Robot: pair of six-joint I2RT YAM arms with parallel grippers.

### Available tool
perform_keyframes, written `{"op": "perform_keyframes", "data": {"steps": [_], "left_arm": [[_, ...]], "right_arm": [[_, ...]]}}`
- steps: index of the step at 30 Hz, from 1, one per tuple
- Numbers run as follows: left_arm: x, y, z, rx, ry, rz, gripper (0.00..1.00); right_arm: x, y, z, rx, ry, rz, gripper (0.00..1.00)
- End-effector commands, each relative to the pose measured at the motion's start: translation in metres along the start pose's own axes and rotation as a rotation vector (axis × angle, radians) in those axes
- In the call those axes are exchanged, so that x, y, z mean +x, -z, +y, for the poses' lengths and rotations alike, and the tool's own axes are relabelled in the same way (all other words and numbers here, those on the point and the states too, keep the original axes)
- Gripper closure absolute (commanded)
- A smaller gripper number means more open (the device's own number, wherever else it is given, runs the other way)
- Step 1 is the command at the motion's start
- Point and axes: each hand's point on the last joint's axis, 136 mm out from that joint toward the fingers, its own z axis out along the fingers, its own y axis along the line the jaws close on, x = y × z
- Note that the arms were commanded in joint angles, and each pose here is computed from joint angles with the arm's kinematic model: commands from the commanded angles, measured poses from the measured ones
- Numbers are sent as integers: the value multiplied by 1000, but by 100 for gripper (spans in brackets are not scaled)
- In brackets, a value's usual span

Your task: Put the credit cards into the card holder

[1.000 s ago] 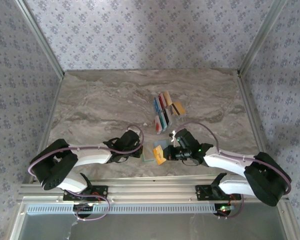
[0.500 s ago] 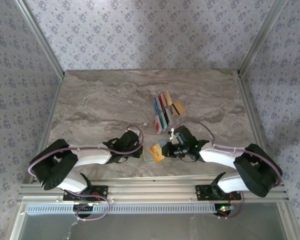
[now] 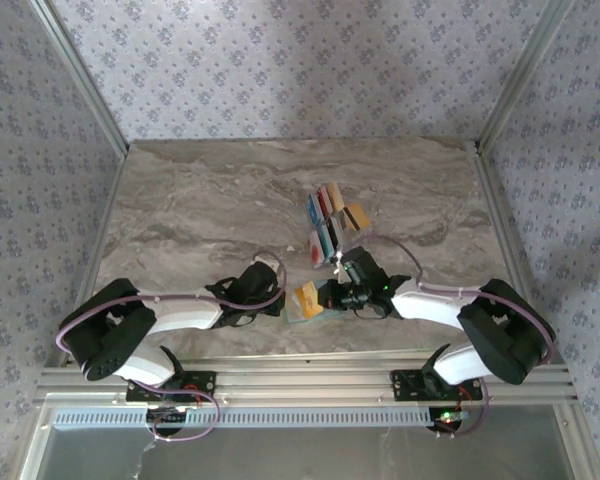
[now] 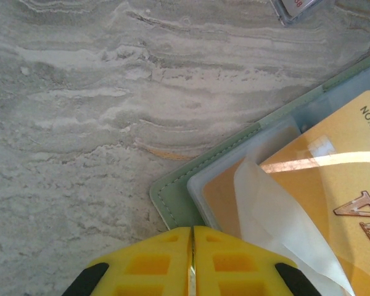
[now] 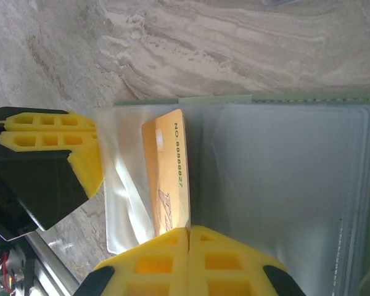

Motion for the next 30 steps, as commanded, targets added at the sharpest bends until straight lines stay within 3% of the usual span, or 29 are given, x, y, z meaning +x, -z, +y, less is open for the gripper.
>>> {"op": "perform_keyframes", "data": {"steps": [1,16,30], "left_arm": [[16,-2,14,-48,-2,46,90],[16,0,14,-54,-4,48,90],[19,-3,16,-58,-2,59,90]], "right_arm": [[-4,-2,-10,75,32,-26,100],[-8,-5,-16,176,147,-67,100],[7,-13,-13,145,185,-59,100]]}}
